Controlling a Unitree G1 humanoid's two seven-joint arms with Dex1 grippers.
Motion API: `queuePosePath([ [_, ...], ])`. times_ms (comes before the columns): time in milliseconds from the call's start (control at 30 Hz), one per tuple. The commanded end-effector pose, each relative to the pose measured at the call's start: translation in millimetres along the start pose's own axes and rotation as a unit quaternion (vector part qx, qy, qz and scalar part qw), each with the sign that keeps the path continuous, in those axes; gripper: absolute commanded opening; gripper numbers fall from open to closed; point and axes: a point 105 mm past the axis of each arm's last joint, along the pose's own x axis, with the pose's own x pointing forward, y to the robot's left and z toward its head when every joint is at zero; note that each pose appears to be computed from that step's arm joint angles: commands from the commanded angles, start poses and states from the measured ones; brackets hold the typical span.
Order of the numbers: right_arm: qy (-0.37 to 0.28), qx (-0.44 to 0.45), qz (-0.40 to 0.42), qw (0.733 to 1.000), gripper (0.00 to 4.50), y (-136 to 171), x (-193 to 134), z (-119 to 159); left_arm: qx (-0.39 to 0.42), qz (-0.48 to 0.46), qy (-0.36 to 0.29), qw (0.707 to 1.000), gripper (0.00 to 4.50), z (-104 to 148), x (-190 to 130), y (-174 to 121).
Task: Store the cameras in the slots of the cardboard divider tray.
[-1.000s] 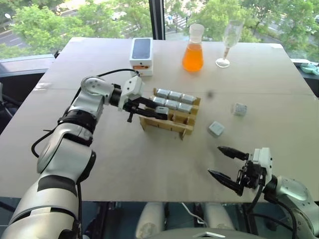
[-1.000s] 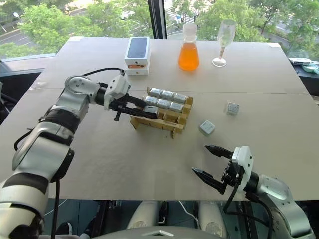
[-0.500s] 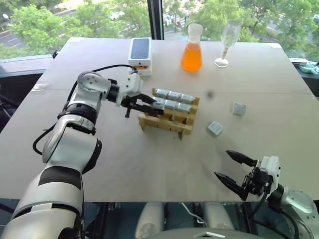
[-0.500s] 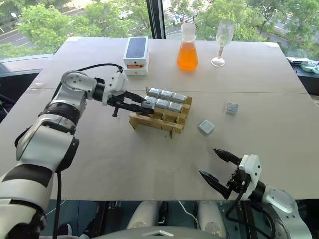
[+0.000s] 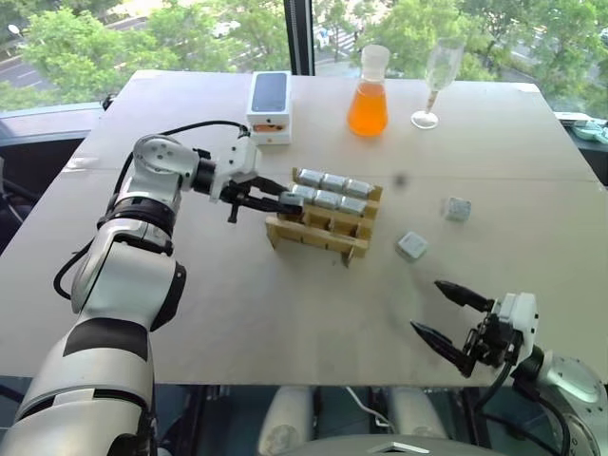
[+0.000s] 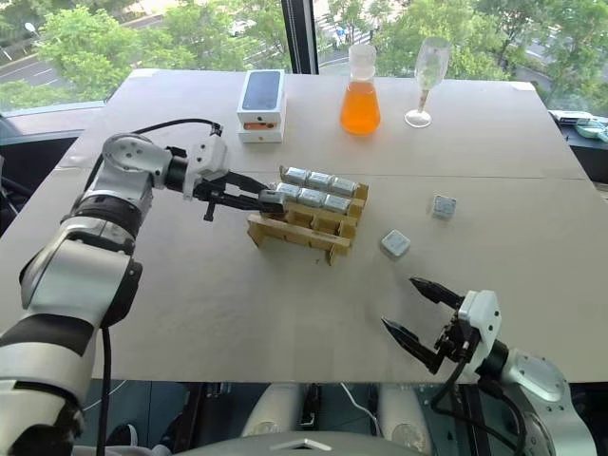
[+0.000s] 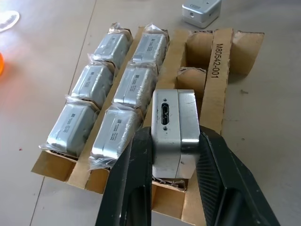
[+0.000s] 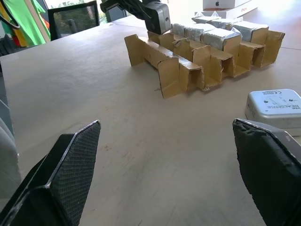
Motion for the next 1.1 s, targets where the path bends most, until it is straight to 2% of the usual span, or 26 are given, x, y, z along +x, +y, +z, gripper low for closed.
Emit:
queuePosePath([
  [33, -0.018, -0.015, -0.003, 1.000, 4.46, -1.5, -1.3, 10.9, 0.013, -0.005, 0.004, 1.000, 0.71, -0.7, 3.0, -1.6],
  [300, -0.021, -0.016, -0.016, 1.000, 4.46, -0.6, -3.5, 12.6, 0.010, -0.017, 0.017, 1.000, 0.71, -3.0, 9.0, -2.5],
  [833, -0.026, -0.016, -0.015, 0.999, 4.46, -0.3, -2.2, 14.0, 0.032, -0.014, 0.001, 0.999, 0.71, 5.9, 16.7, 1.2],
  [900, -0.026, -0.016, -0.012, 0.999, 4.50, -0.4, -1.4, 14.4, 0.030, -0.008, -0.004, 1.000, 1.73, 7.2, 14.8, 2.8],
  [1000, -0.025, -0.015, -0.009, 1.000, 4.50, -0.6, -1.4, 13.9, 0.021, 0.003, -0.016, 1.000, 2.90, 10.4, 12.6, 5.8],
  [1100, -0.024, -0.015, -0.008, 1.000, 4.50, -1.9, -1.5, 13.5, 0.010, 0.010, -0.027, 1.000, 4.27, 10.9, 10.6, 6.8],
])
